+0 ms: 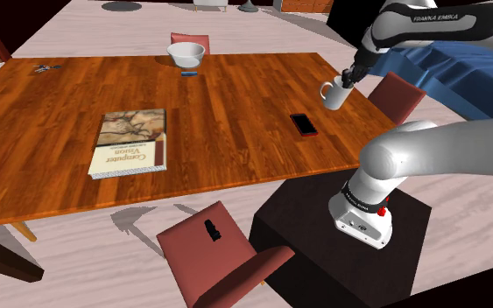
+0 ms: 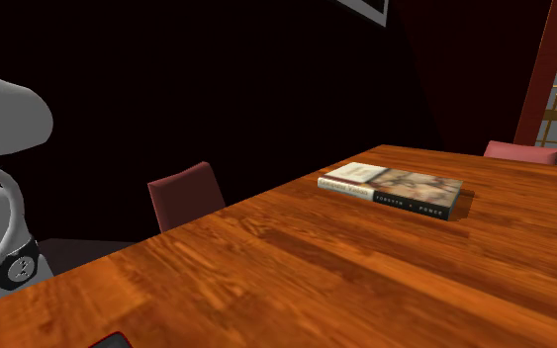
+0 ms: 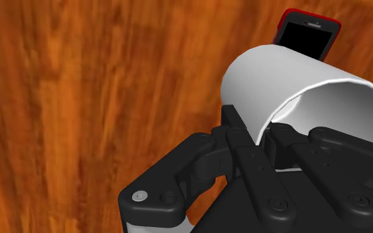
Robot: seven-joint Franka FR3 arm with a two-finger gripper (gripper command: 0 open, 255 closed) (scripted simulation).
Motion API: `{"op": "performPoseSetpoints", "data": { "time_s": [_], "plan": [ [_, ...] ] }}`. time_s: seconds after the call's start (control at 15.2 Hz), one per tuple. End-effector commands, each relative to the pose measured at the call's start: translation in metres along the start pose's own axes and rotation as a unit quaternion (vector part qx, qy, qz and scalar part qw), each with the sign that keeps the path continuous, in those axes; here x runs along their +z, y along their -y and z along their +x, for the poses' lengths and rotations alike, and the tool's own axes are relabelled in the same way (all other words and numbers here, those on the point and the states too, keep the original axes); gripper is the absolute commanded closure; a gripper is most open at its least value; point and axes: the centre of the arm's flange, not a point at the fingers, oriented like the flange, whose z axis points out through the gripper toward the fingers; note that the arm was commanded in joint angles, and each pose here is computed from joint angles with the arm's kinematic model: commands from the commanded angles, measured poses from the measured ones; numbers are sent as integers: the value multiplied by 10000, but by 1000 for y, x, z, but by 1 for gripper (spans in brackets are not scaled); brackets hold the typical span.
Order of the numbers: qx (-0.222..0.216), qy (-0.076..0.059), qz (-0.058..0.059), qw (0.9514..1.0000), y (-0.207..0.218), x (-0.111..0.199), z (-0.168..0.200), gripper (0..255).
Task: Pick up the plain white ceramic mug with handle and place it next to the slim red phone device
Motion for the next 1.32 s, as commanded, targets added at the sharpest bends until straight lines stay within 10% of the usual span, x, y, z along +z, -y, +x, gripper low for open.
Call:
{"op": "performPoseSetpoints", "data": {
  "time_s": [0.0, 1.25],
  "plan": [
    [0, -3, 0, 10000, 0, 12, -2, 255],
    [0, -3, 0, 10000, -3, 96, -17, 255]
  ]
}}
